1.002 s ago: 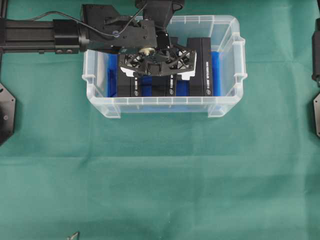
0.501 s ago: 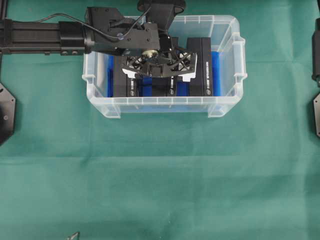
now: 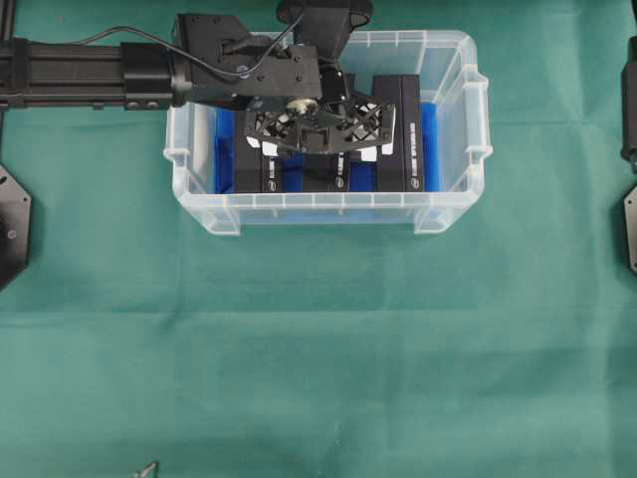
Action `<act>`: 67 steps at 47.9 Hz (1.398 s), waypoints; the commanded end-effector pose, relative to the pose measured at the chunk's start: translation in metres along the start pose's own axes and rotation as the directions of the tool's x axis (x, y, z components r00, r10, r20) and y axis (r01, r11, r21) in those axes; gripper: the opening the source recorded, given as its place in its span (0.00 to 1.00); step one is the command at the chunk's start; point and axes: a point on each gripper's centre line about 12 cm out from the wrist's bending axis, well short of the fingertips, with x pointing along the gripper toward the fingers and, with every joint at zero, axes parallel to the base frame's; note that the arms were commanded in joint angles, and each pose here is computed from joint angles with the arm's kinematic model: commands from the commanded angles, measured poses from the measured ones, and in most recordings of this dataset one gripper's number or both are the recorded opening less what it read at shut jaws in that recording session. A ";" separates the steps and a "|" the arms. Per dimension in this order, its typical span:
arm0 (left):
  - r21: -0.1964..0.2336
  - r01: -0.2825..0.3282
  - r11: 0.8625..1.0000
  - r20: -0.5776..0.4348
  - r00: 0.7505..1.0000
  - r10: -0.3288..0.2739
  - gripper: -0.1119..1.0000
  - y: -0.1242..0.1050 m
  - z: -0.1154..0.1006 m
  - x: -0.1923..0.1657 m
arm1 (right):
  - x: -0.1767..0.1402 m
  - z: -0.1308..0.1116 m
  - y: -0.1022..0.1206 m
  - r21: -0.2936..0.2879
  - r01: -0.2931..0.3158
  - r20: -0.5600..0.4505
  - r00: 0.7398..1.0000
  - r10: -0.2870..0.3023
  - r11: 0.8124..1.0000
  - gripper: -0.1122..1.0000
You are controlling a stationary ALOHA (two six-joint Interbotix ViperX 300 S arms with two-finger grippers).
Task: Take the box out of the case with the left arm.
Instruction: 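Lower the left gripper around the middle box and close on it, then lift the middle box up out of the case with the left gripper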
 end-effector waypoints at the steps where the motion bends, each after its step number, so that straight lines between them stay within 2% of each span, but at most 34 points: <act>1: -0.009 0.044 0.999 0.013 0.999 -0.044 0.66 -0.006 0.004 -0.016 | -0.003 0.002 0.000 0.005 -0.003 0.015 1.000 0.003 1.000 0.12; 10: -0.011 0.038 0.999 0.009 0.999 -0.038 0.66 -0.005 0.004 -0.017 | -0.003 0.003 0.000 0.004 -0.004 0.019 1.000 0.004 1.000 0.12; 17: -0.017 0.044 0.999 0.007 0.999 -0.043 0.66 -0.004 0.005 -0.032 | -0.003 0.004 0.000 0.004 -0.006 0.034 0.999 0.006 1.000 0.12; 26: -0.031 0.048 0.998 0.006 0.999 -0.048 0.66 0.001 0.007 -0.062 | -0.002 0.005 0.000 0.004 -0.005 0.039 0.999 0.005 1.000 0.12; 52: -0.058 0.102 0.993 0.025 0.995 -0.101 0.66 -0.015 0.026 -0.151 | -0.001 0.005 0.000 0.003 -0.005 0.035 0.999 0.005 1.000 0.12; 67: -0.055 0.113 0.992 0.033 0.993 -0.111 0.66 -0.011 0.033 -0.203 | -0.001 0.005 0.000 0.003 -0.005 0.033 0.999 0.005 1.000 0.12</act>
